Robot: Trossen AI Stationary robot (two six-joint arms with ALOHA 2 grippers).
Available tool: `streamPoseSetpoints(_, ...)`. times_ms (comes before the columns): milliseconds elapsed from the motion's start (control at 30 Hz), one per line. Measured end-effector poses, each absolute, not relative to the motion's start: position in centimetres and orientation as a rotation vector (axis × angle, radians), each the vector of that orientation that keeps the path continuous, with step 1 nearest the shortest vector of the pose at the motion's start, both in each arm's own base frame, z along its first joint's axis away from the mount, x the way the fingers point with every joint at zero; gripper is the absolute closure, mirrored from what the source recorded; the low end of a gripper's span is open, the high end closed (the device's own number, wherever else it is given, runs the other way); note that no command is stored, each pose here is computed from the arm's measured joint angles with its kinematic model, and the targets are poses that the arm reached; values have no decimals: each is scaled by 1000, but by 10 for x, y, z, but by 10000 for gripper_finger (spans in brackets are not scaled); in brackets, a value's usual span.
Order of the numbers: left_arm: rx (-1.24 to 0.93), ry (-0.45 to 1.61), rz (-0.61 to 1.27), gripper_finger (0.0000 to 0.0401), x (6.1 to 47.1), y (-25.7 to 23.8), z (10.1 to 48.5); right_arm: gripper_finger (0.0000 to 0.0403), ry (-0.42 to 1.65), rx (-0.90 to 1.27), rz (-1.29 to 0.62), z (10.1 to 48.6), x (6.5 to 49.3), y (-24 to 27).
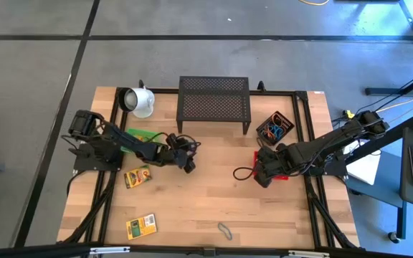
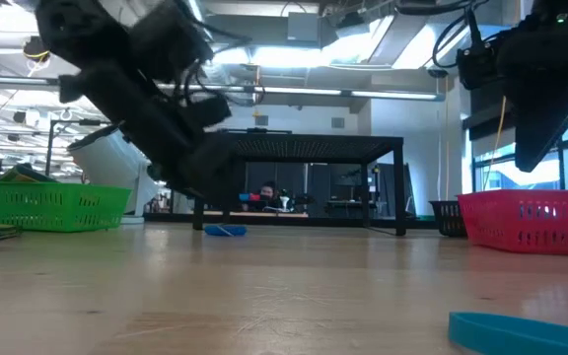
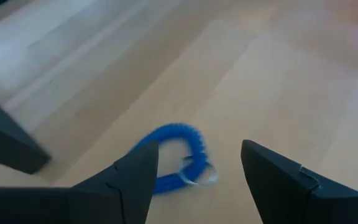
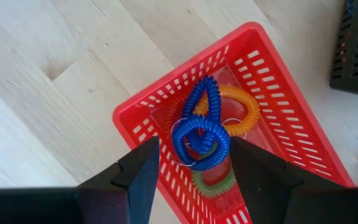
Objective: Pick & Place Office Desk Supplies
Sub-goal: Put the blue spring rubber keychain into the orange bin
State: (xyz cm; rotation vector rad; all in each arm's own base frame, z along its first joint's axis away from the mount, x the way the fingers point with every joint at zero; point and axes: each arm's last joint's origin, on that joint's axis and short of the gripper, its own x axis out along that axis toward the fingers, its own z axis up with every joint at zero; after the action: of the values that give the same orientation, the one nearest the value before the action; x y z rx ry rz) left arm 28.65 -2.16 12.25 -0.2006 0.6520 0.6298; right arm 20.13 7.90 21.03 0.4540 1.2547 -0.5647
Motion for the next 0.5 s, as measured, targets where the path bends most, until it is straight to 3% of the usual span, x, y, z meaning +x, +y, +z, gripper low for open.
streamPoseSetpoints(500, -195, 829, 497, 185, 292, 1, 96, 204, 1243, 454, -564, 211, 202, 79)
